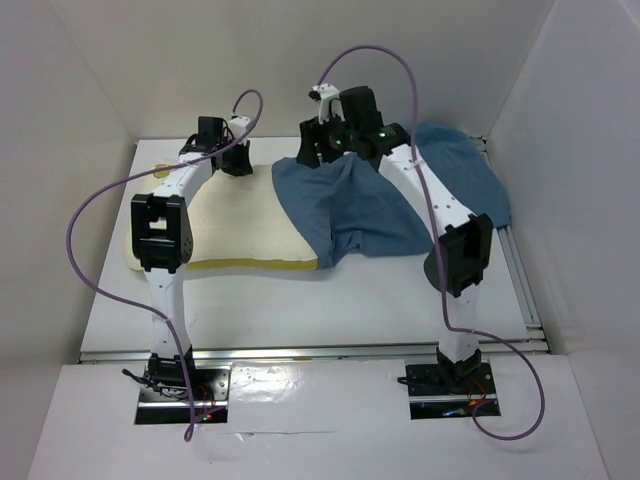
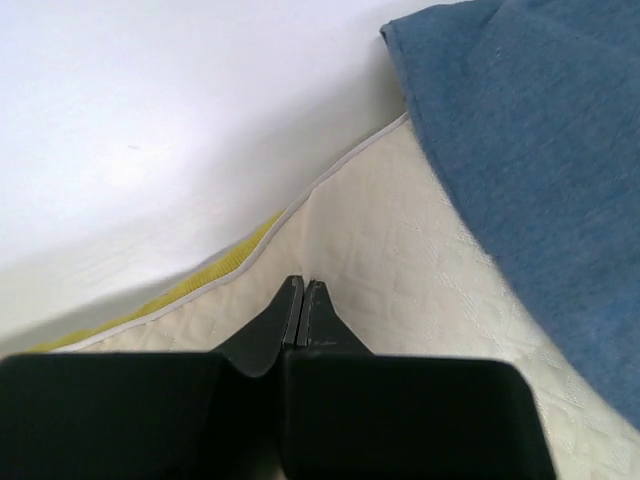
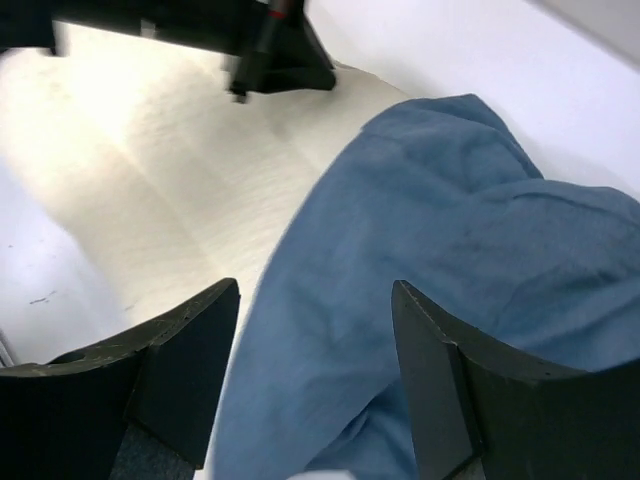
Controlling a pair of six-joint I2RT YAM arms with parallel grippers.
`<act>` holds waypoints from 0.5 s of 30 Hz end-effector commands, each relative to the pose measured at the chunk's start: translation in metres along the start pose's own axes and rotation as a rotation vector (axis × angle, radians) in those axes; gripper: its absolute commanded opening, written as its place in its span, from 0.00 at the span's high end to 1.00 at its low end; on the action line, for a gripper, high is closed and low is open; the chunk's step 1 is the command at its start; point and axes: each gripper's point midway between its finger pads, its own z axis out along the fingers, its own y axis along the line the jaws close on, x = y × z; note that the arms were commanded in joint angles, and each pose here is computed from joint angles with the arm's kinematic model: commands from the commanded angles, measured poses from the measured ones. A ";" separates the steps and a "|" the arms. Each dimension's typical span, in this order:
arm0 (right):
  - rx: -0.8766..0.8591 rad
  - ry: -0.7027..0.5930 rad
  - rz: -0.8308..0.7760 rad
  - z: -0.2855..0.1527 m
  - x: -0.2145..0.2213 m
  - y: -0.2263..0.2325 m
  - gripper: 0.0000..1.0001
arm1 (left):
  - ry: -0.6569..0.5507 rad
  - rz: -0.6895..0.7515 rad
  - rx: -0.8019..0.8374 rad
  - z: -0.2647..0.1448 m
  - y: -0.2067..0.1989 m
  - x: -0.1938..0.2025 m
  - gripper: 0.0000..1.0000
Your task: Put the pillow into the pillowcase
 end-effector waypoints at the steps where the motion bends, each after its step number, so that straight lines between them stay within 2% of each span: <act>1: -0.026 -0.064 -0.086 -0.037 -0.023 0.029 0.30 | -0.081 0.017 -0.202 0.003 0.047 -0.028 0.95; 2: -0.025 -0.034 -0.085 -0.036 -0.010 0.027 0.30 | -0.092 0.012 -0.240 0.001 0.054 -0.037 0.80; 4: -0.033 -0.004 -0.090 -0.039 0.003 0.032 0.30 | -0.059 0.000 -0.265 -0.002 0.058 -0.034 0.59; 6: -0.033 0.023 -0.098 -0.052 0.016 0.036 0.31 | -0.070 0.008 -0.241 -0.023 0.057 -0.040 0.45; 7: -0.033 0.049 -0.089 -0.049 0.028 0.034 0.31 | -0.046 0.011 -0.209 -0.017 0.052 -0.028 0.39; 9: -0.034 0.087 -0.083 -0.059 0.047 0.036 0.31 | -0.048 0.036 -0.151 -0.046 0.034 -0.026 0.37; 14: -0.043 0.124 -0.075 -0.085 0.077 0.049 0.31 | -0.010 0.200 -0.027 -0.116 -0.019 -0.009 0.37; 15: -0.043 0.152 -0.065 -0.085 0.094 0.048 0.32 | 0.012 0.211 0.015 -0.123 -0.031 0.008 0.37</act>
